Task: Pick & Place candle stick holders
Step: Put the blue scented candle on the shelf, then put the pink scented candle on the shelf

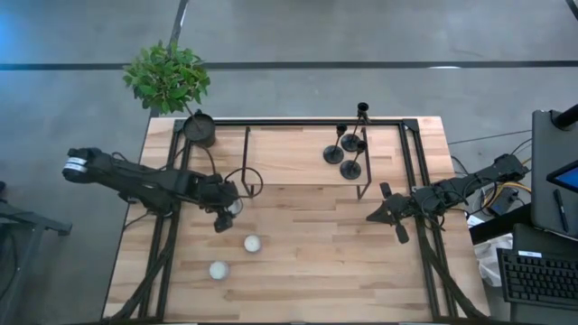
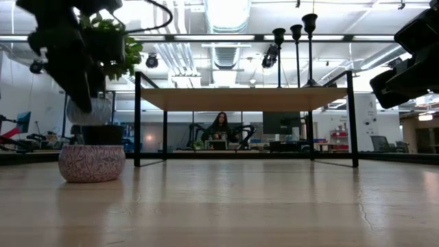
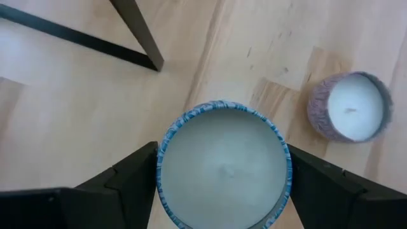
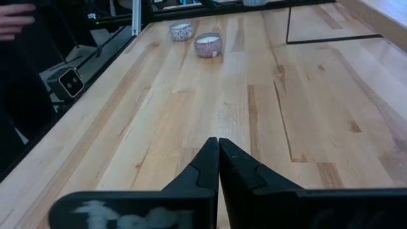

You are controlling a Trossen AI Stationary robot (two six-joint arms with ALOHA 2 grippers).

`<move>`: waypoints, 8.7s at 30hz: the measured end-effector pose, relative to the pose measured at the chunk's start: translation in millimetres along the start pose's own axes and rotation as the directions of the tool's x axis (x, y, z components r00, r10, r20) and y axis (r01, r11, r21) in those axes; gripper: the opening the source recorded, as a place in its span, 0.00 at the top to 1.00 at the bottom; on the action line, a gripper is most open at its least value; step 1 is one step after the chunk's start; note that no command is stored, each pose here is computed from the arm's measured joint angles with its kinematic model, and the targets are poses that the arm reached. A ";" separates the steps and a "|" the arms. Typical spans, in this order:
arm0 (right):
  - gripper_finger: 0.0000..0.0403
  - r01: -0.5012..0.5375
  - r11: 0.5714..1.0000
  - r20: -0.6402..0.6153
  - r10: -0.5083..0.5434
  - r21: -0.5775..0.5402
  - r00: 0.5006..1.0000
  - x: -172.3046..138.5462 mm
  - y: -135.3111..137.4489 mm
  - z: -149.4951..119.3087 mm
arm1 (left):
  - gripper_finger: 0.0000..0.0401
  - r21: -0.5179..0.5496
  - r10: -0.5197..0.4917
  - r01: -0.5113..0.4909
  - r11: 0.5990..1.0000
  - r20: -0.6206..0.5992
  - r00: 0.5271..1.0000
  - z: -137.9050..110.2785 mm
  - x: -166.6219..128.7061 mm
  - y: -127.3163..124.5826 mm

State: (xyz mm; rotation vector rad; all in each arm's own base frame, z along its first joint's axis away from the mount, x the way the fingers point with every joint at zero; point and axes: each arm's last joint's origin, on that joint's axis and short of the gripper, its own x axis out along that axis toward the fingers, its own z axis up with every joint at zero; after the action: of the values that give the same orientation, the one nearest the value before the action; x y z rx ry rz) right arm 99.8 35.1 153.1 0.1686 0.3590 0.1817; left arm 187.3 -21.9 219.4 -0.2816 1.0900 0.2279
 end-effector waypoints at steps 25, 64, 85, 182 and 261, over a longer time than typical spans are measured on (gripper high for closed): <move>0.98 0.000 1.000 0.000 0.000 0.000 1.000 0.0 0.0 0.0 | 0.28 0.070 0.102 -0.104 0.992 0.038 0.994 80.1 -106.2 5.1; 0.98 0.000 1.000 0.001 0.000 0.000 1.000 0.0 0.0 0.1 | 0.28 0.179 0.084 -0.071 0.981 -0.065 0.994 213.2 -62.0 125.0; 0.98 0.000 1.000 0.001 0.000 0.000 1.000 0.0 0.0 0.1 | 0.28 0.140 0.055 -0.046 0.989 -0.061 0.997 221.1 -38.3 153.2; 0.98 0.000 1.000 0.000 0.000 0.000 1.000 0.0 0.0 0.0 | 0.01 0.279 -0.139 0.144 0.949 -0.039 0.990 115.5 -141.9 43.4; 0.98 0.000 1.000 0.001 0.000 0.000 1.000 -0.1 0.1 0.2 | 0.01 0.363 -0.251 0.271 0.892 -0.102 0.963 28.2 21.2 -44.5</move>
State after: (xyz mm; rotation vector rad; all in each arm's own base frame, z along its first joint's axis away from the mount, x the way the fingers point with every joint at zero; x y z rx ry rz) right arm 99.8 35.1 153.3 0.1688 0.3580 0.1820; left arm 234.5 -53.4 217.7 -0.0883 1.1101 -0.2310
